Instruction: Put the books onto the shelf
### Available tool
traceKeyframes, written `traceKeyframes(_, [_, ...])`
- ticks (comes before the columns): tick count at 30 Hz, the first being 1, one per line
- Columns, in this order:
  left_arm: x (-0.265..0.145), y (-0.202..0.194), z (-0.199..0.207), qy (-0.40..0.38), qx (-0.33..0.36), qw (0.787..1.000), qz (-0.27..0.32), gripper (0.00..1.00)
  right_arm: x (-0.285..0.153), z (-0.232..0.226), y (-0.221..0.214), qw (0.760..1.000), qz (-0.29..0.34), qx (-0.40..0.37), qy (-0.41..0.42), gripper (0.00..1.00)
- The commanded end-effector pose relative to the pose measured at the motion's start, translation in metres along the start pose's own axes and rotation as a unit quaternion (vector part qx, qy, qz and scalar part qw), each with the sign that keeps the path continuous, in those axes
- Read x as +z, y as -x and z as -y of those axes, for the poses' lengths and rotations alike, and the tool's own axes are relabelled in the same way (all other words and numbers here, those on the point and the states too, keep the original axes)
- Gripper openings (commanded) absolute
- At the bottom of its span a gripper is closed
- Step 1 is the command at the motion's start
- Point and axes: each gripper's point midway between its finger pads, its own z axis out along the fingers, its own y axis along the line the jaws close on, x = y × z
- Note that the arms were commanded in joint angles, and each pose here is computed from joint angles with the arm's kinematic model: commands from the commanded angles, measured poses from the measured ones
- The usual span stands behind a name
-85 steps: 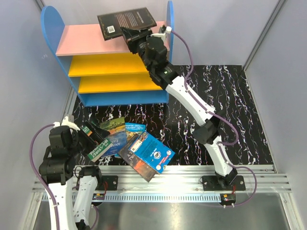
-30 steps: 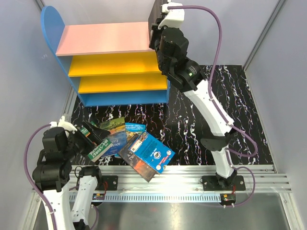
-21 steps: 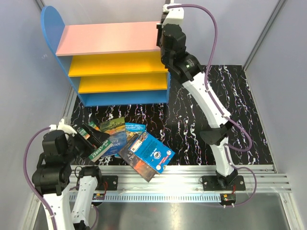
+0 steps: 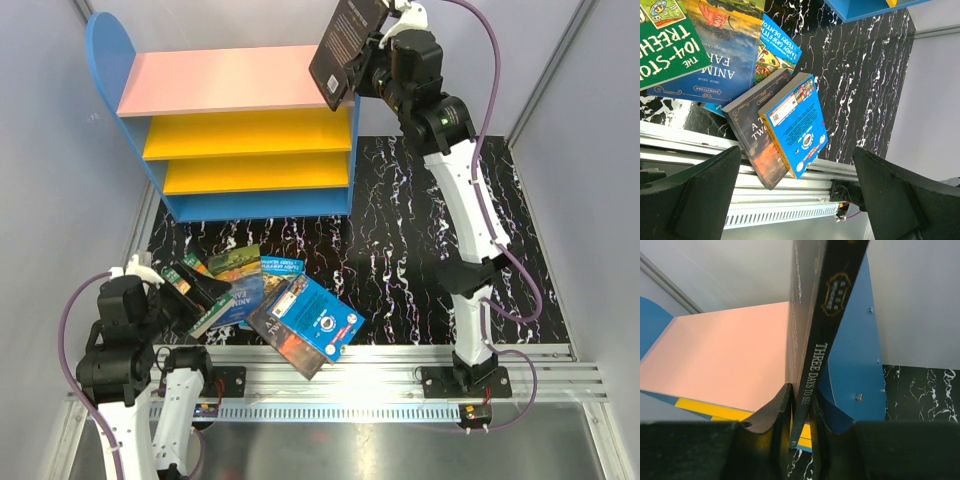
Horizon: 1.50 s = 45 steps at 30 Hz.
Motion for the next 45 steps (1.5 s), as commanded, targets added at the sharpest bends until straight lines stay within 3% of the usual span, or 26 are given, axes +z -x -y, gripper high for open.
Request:
traceKeyframes(1, [0.001,0.008,0.011,-0.024,0.008,1.000,0.013,0.97,-0.021,0.015,0.034,0.999,0.040,0.004,-0.032,0.25])
traceKeyframes(3, [0.002,0.009,0.011,-0.022,0.010,1.000,0.013,0.97,-0.022,0.010,0.035,0.998,0.048,-0.010,-0.037,0.18])
traceKeyframes(12, [0.002,0.009,0.009,-0.017,0.014,1.000,0.011,0.97,-0.030,0.001,0.059,0.992,0.108,-0.038,-0.060,0.18])
traceKeyframes(15, [0.002,0.008,0.007,-0.012,0.015,1.000,0.010,0.97,-0.033,-0.002,0.076,0.987,0.144,-0.043,-0.057,0.00])
traceKeyframes(26, [0.001,0.008,0.006,-0.010,0.019,1.000,0.010,0.97,-0.006,-0.012,0.077,0.974,0.192,-0.092,-0.077,0.00])
traceKeyframes(35, [-0.002,0.007,0.004,-0.001,0.022,1.000,0.008,0.97,0.010,-0.012,0.055,0.971,0.179,-0.119,-0.104,0.00])
traceKeyframes(39, [-0.003,0.007,0.003,0.001,0.025,1.000,0.008,0.97,0.003,-0.006,0.059,0.968,0.182,-0.124,-0.120,0.18])
traceKeyframes(40, [-0.002,0.008,0.003,0.001,0.024,1.000,0.009,0.97,0.003,-0.004,0.059,0.967,0.182,-0.126,-0.126,0.32])
traceKeyframes(41, [-0.001,0.007,0.003,0.002,0.023,1.000,0.008,0.97,0.001,-0.003,0.062,0.966,0.185,-0.128,-0.129,0.37])
traceKeyframes(45, [0.001,0.008,0.005,-0.004,0.021,1.000,0.008,0.97,-0.005,0.001,0.069,0.962,0.191,-0.139,-0.140,0.47])
